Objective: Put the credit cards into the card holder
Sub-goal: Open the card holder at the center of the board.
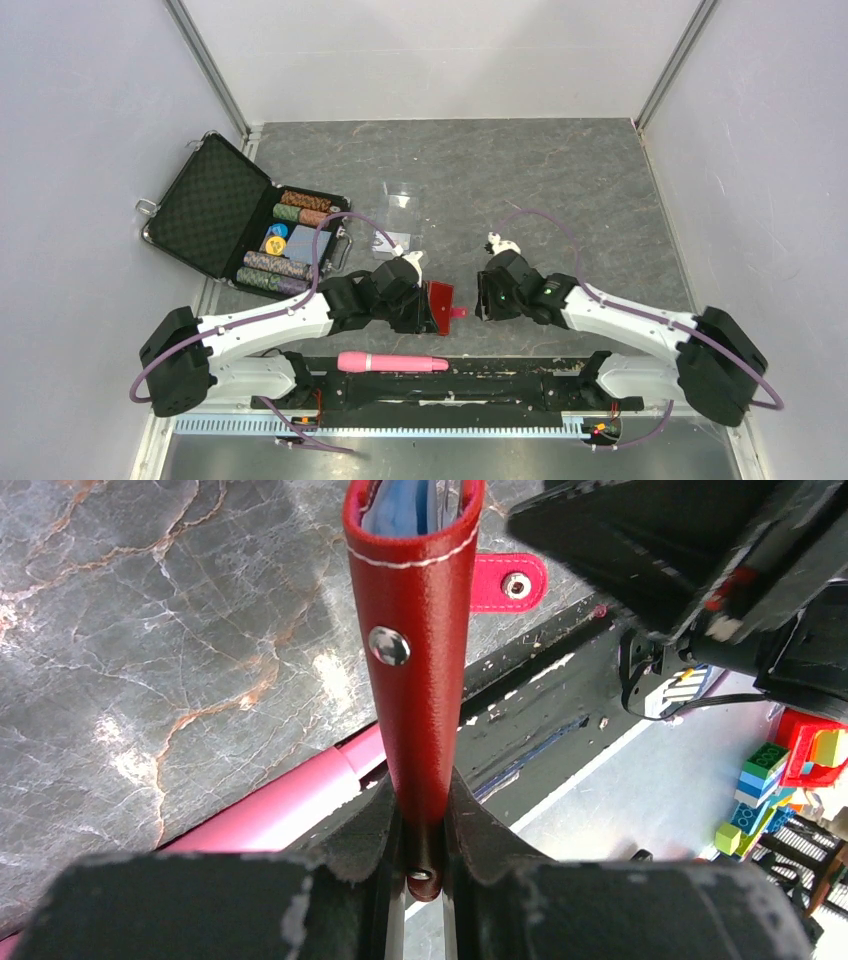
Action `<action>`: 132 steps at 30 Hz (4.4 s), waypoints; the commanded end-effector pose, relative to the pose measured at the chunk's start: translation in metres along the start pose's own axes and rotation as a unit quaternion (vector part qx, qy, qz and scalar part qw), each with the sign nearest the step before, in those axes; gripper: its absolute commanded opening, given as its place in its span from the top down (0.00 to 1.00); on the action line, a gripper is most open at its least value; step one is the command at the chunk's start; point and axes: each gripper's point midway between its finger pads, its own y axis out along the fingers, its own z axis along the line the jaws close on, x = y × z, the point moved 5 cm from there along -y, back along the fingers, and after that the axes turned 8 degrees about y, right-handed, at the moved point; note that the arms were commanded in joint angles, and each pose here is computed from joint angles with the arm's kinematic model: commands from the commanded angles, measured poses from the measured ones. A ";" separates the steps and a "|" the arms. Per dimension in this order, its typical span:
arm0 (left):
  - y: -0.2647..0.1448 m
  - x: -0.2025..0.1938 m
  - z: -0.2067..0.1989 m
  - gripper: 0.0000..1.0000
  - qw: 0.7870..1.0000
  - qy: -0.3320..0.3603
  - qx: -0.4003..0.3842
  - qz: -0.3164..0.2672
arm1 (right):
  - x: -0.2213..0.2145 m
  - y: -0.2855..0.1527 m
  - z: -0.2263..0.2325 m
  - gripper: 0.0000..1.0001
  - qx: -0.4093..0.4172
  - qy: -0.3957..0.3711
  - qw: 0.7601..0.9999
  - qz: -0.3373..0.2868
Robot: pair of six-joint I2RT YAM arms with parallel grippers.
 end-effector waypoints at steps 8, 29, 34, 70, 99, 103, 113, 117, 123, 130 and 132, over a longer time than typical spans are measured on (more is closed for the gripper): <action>-0.003 -0.003 -0.008 0.98 0.998 -0.016 -0.054 -0.023 | 0.011 -0.049 0.018 0.24 0.205 0.010 0.976 -0.066; -0.015 -0.001 -0.027 0.98 0.992 0.004 -0.123 -0.028 | -0.002 -0.022 0.041 0.54 0.282 0.028 0.959 0.004; -0.015 -0.001 -0.027 0.98 0.991 0.001 -0.128 -0.032 | -0.002 -0.022 0.043 0.77 0.289 0.029 0.957 0.007; -0.103 0.043 -0.023 0.01 0.875 0.437 -0.089 -0.189 | 0.040 -0.177 0.101 1.00 0.490 -0.322 0.809 -0.037; -0.076 0.042 -0.067 0.87 0.871 0.412 -0.223 -0.147 | 0.067 -0.154 0.092 1.00 0.418 -0.282 0.861 -0.064; -0.081 0.045 -0.065 0.98 0.877 0.397 -0.209 -0.173 | 0.073 -0.153 0.089 0.99 0.402 -0.267 0.872 -0.080; -0.097 0.055 -0.068 0.98 0.892 0.335 -0.205 -0.222 | 0.075 -0.153 0.070 0.23 0.364 -0.257 0.886 -0.130; -0.101 0.058 -0.080 0.98 0.890 0.324 -0.240 -0.214 | 0.062 -0.157 0.074 0.09 0.411 -0.273 0.863 -0.111; -0.104 0.067 -0.099 0.98 0.883 0.305 -0.289 -0.211 | 0.050 -0.158 0.081 0.10 0.472 -0.271 0.834 -0.087; -0.107 0.072 -0.107 0.98 0.877 0.297 -0.309 -0.215 | 0.054 -0.144 0.084 0.53 0.472 -0.261 0.837 -0.087; -0.107 0.072 -0.106 0.97 0.880 0.293 -0.304 -0.218 | 0.057 -0.143 0.086 0.81 0.474 -0.255 0.837 -0.095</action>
